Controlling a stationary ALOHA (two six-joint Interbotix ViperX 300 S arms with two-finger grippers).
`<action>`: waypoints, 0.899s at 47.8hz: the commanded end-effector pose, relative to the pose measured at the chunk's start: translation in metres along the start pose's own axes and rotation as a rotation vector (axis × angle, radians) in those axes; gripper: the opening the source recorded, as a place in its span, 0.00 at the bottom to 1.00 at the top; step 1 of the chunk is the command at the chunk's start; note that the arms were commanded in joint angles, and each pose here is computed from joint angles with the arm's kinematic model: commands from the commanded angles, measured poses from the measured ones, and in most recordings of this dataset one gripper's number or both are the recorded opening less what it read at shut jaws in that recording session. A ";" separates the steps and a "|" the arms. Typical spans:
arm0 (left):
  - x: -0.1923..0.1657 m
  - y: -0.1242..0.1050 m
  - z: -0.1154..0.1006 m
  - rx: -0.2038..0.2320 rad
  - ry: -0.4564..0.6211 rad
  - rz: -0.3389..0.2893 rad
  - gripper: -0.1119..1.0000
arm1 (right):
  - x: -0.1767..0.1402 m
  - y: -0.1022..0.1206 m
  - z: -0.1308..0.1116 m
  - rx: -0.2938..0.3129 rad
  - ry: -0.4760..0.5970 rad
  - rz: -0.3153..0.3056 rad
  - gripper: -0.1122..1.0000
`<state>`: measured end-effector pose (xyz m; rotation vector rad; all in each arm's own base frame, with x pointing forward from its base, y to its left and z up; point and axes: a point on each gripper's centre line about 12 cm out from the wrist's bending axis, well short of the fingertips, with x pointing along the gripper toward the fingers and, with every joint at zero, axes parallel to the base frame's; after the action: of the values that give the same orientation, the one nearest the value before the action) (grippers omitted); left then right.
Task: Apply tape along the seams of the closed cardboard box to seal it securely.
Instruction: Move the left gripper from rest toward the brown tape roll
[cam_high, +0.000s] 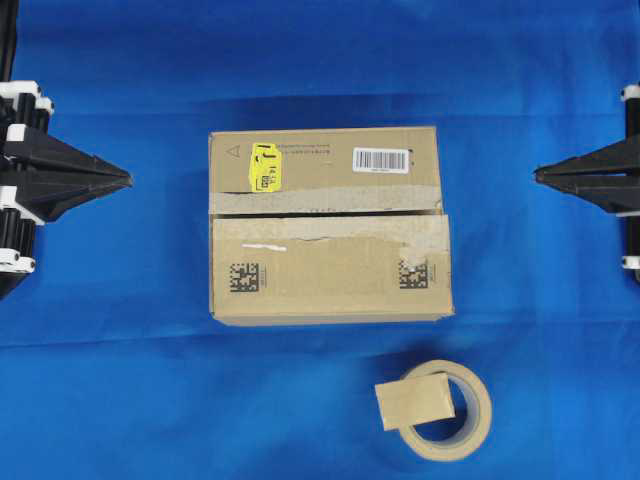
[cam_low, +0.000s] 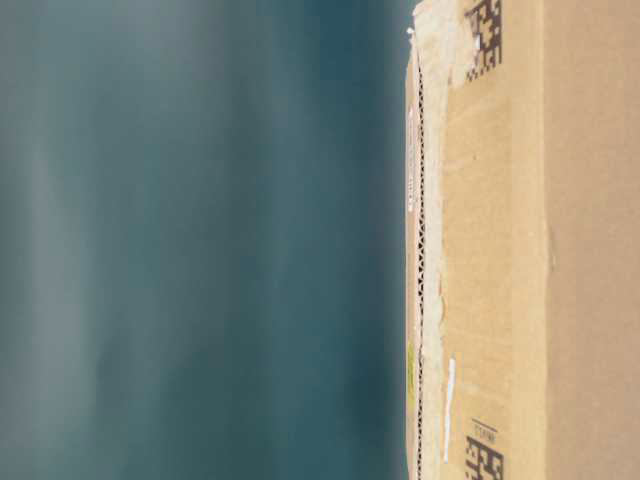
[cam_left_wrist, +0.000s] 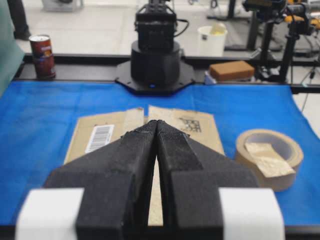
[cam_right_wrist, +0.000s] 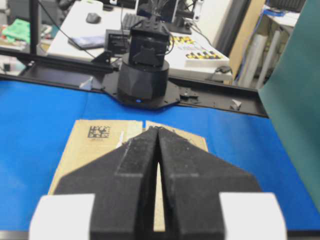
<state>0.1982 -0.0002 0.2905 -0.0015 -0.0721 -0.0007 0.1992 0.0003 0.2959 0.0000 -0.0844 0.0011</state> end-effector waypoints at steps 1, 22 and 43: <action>0.002 0.002 0.009 -0.016 -0.028 0.010 0.10 | 0.002 0.000 0.006 0.012 -0.018 -0.001 0.11; 0.006 -0.009 0.008 0.013 -0.036 -0.041 0.10 | 0.005 0.000 0.004 0.024 0.014 -0.002 0.11; 0.030 -0.050 -0.008 0.508 -0.044 -0.208 0.62 | 0.011 0.000 0.005 0.024 0.020 -0.002 0.11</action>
<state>0.2190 -0.0423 0.2812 0.4543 -0.1016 -0.1697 0.2065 -0.0001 0.2909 0.0241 -0.0353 -0.0017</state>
